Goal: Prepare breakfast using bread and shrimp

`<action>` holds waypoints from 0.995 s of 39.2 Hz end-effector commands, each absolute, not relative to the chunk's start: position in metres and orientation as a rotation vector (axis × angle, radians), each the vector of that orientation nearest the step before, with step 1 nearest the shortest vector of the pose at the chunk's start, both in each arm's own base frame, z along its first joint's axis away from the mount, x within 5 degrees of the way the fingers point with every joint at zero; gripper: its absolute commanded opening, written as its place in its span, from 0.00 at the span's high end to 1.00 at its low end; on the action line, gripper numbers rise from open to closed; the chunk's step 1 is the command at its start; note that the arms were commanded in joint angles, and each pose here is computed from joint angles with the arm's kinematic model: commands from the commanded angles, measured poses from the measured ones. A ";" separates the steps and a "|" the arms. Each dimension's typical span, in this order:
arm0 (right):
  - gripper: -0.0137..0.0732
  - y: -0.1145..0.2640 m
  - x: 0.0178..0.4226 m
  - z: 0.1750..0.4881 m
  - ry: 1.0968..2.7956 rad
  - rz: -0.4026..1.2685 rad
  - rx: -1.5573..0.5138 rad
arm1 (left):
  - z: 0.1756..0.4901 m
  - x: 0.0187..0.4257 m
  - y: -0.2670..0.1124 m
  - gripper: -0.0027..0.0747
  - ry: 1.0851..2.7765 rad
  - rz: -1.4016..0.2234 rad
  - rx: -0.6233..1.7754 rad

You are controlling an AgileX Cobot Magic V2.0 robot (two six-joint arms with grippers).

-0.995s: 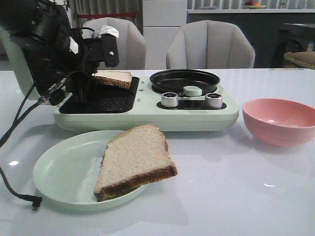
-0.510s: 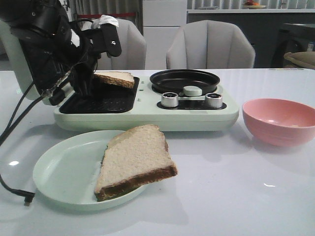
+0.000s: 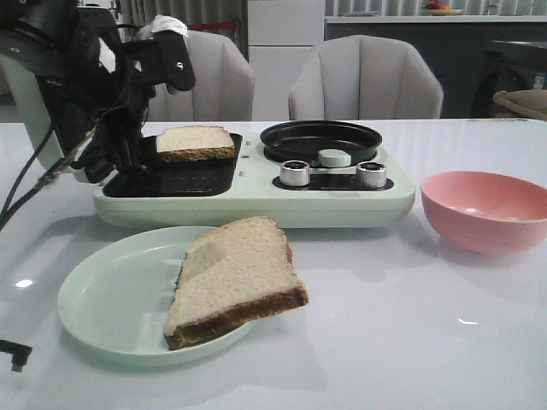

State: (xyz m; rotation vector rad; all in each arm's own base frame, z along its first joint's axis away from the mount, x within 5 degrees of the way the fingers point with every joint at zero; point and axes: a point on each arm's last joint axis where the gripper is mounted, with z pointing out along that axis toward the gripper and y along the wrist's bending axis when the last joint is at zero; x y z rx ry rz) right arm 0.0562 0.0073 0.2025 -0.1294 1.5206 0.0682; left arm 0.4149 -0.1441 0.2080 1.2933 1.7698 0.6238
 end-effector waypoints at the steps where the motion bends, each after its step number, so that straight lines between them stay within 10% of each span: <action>1: 0.70 0.006 0.053 0.217 1.398 0.057 -0.120 | 0.255 0.402 -0.147 0.25 1.714 0.600 1.181; 39: 0.70 0.006 0.053 0.217 1.398 0.057 -0.120 | 0.409 0.235 -0.081 0.25 1.831 0.099 0.241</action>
